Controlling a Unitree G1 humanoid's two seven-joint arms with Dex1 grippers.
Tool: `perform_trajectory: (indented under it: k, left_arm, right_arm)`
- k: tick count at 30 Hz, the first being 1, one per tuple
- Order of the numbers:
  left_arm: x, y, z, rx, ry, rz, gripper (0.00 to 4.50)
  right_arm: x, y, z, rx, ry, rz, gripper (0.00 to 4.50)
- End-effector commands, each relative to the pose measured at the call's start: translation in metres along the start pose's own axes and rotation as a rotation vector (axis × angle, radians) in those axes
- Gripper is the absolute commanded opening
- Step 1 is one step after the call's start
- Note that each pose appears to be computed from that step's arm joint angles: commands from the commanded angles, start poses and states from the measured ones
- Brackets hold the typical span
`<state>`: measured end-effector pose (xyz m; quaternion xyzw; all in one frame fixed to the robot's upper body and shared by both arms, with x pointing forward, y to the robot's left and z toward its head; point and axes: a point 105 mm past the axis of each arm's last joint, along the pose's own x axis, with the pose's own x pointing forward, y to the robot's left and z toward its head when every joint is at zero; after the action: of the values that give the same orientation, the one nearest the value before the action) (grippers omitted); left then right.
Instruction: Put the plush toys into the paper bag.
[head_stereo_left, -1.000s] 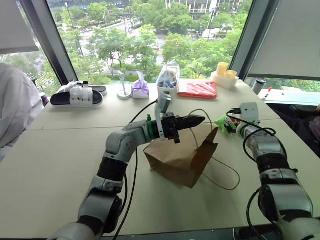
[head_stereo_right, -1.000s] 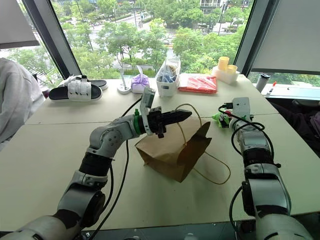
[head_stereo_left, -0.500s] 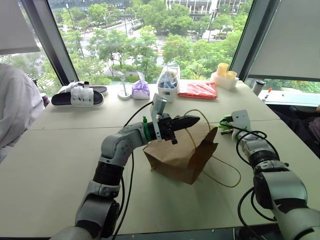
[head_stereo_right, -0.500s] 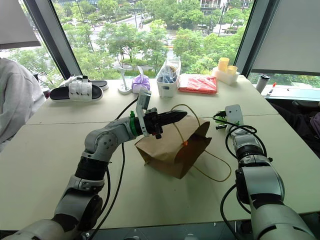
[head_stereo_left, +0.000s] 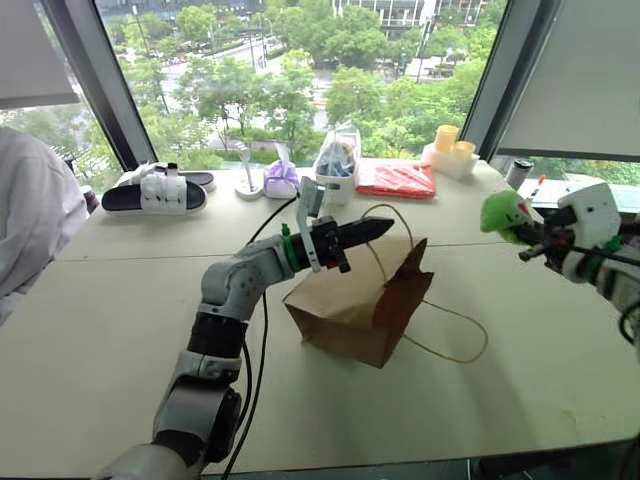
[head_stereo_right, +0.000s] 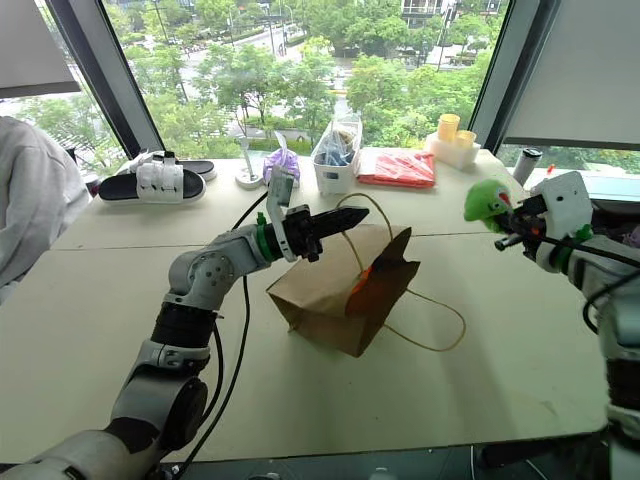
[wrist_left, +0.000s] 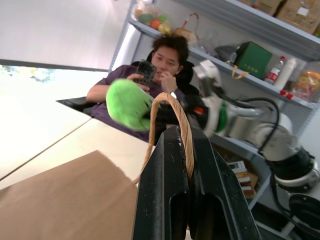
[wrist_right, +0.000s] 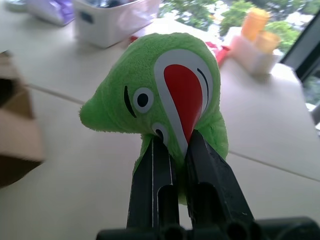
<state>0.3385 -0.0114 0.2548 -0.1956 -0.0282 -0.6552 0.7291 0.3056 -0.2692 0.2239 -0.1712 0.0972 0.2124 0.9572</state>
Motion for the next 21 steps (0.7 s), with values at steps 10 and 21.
perform_trajectory:
  k: [10, 21]
  left_arm:
    - [0.014, -0.012, 0.006, 0.009, -0.009, -0.105, 0.0]
    - [0.017, -0.016, 0.004, 0.01, -0.031, -0.09, 0.0]
  right_arm:
    - [0.024, 0.071, -0.014, -0.052, 0.084, 0.226, 0.03]
    - [0.074, 0.087, -0.002, -0.185, 0.061, 0.326, 1.54]
